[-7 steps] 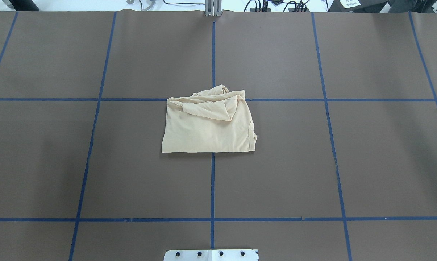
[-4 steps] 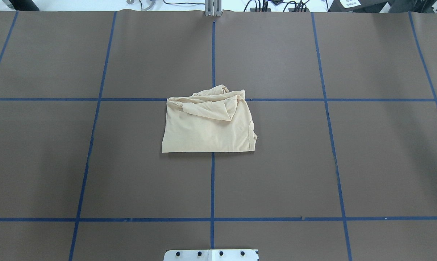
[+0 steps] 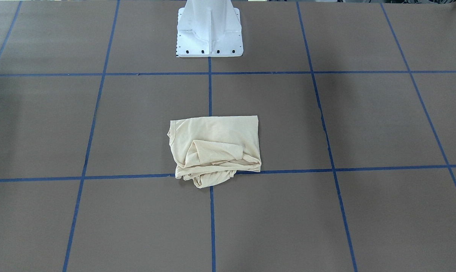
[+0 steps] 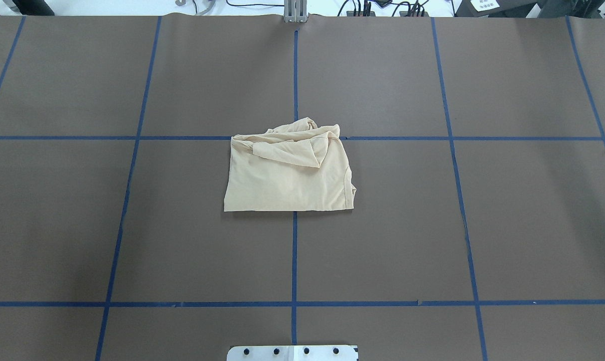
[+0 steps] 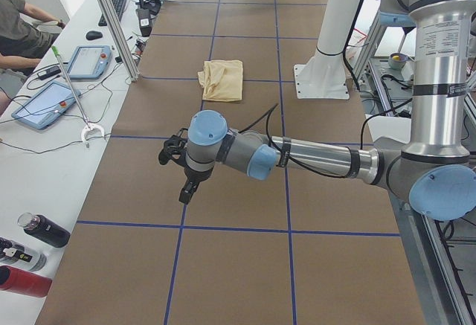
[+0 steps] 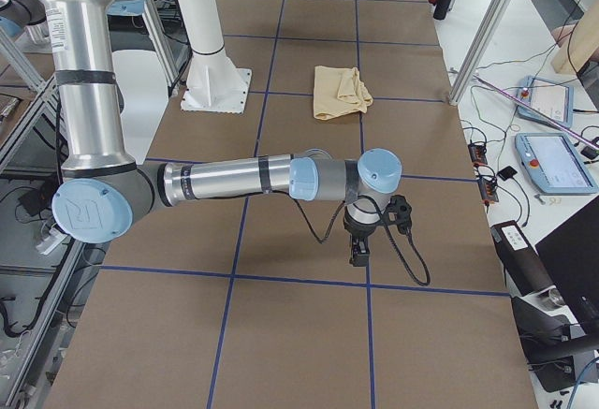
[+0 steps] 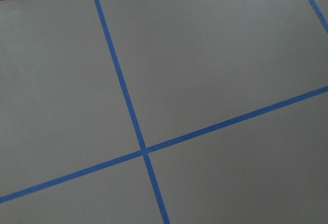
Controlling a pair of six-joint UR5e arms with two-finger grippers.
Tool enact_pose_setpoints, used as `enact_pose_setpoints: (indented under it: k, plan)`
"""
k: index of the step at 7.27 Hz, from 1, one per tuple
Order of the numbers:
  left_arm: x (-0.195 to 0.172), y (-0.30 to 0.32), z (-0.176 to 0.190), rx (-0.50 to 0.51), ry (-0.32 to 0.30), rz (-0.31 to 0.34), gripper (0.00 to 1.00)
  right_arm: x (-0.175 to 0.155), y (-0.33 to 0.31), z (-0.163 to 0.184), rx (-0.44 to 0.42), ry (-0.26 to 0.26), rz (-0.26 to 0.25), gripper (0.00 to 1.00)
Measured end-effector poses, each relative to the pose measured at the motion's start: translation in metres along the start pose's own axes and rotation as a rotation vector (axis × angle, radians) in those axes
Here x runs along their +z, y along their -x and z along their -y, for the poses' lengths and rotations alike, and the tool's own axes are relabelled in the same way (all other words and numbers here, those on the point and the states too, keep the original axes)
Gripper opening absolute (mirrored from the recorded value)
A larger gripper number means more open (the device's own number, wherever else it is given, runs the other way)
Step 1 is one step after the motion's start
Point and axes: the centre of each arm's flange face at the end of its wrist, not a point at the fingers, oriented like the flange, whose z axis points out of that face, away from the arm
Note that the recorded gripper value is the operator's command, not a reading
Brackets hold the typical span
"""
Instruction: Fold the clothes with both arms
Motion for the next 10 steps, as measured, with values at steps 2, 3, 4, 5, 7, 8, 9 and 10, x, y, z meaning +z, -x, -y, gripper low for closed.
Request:
enact_pose_setpoints:
  k: [2,3,4,5,7,8,9,10]
  plan:
    - [-0.001,-0.002,-0.003,0.012,-0.020,-0.003,1.00,0.001,0.000,-0.004,0.003,0.001,0.006,1.00]
    - [-0.003,-0.004,0.000,0.020,-0.028,-0.004,1.00,0.004,-0.002,-0.006,0.009,0.006,0.007,1.00]
    - [-0.005,-0.006,0.002,0.025,-0.034,-0.004,1.00,0.008,-0.006,-0.007,0.016,0.015,0.009,1.00]
    - [-0.005,-0.007,0.002,0.028,-0.037,-0.004,1.00,0.013,-0.010,-0.008,0.024,0.024,0.011,1.00]
    - [-0.006,-0.007,0.003,0.030,-0.039,-0.004,1.00,0.019,-0.016,-0.006,0.014,0.014,0.010,1.00]
    - [-0.006,-0.008,0.003,0.031,-0.041,-0.003,1.00,0.018,-0.016,-0.005,-0.001,-0.003,0.008,1.00]
    - [-0.007,-0.008,0.003,0.033,-0.042,-0.004,1.00,0.016,-0.014,-0.004,-0.011,-0.015,0.007,1.00]
    - [-0.007,-0.008,0.004,0.034,-0.043,-0.004,1.00,0.014,-0.012,-0.003,-0.017,-0.022,0.007,1.00]
